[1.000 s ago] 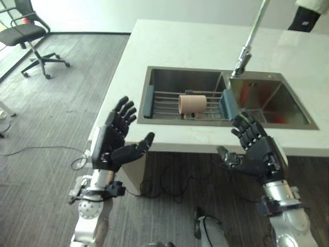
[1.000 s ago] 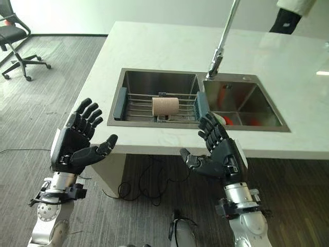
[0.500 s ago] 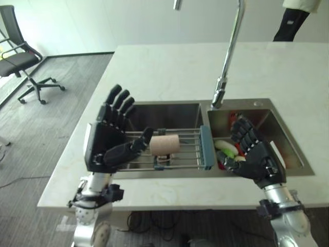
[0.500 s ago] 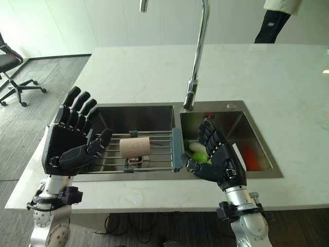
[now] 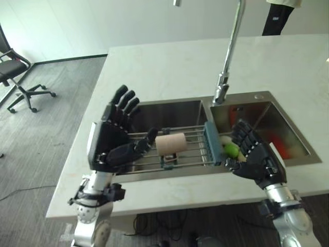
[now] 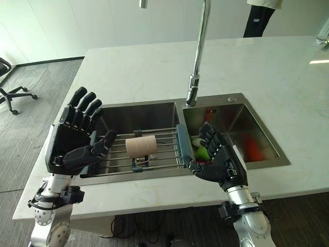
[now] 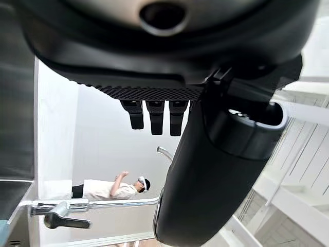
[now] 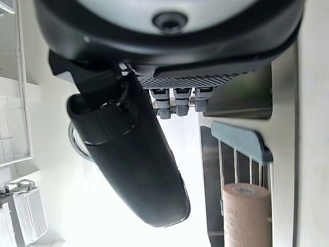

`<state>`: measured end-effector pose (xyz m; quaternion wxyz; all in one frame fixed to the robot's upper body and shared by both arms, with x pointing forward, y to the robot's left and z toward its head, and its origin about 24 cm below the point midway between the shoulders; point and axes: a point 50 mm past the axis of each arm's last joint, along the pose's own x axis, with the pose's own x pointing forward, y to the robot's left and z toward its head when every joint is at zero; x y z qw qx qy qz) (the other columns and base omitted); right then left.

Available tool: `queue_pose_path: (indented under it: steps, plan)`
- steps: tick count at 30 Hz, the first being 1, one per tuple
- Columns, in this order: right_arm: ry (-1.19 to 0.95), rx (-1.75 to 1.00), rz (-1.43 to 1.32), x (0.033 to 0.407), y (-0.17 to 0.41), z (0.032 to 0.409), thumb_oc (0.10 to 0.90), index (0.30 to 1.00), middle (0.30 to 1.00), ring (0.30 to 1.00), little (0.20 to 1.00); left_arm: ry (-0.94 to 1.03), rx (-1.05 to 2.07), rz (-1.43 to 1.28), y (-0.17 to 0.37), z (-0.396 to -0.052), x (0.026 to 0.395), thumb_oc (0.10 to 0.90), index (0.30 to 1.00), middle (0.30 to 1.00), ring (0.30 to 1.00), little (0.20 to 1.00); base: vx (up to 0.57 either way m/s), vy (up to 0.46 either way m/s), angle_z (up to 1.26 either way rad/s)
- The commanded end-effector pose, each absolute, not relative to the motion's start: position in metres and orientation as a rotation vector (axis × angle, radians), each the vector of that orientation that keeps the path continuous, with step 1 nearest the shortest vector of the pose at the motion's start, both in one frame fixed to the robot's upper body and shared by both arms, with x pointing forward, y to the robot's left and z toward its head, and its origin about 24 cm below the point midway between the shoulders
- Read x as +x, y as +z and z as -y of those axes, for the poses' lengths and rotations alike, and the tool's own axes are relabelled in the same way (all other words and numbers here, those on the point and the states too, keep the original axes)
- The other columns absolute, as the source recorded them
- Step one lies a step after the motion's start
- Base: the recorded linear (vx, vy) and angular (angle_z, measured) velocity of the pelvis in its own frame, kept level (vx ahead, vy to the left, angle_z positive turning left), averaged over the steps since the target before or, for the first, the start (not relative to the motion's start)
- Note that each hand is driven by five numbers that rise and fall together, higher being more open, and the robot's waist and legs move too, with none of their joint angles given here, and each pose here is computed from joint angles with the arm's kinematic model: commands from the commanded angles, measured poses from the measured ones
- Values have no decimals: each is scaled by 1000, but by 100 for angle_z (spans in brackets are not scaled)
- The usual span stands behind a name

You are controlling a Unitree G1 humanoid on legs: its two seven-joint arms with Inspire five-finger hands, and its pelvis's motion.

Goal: Place the dishes in the dishwasher.

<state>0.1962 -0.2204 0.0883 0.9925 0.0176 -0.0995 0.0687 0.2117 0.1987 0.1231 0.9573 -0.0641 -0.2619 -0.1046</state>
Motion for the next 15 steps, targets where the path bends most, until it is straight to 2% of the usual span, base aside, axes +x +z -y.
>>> queue_pose_path:
  steps: [1, 9, 15]
  plan:
    - [208, -7, 477, 202, 142, 214, 800, 900, 900, 900, 900, -277, 41, 690, 158, -198, 210, 800, 900, 900, 900, 900, -24, 50, 4]
    - [242, -46, 474, 214, 148, 212, 800, 900, 900, 900, 900, -252, 409, 551, 156, -212, 226, 800, 900, 900, 900, 900, -15, 41, 0]
    - [269, -63, 483, 224, 153, 206, 800, 900, 900, 900, 900, -285, 557, 422, 156, -220, 249, 800, 900, 900, 900, 900, -10, 19, -8]
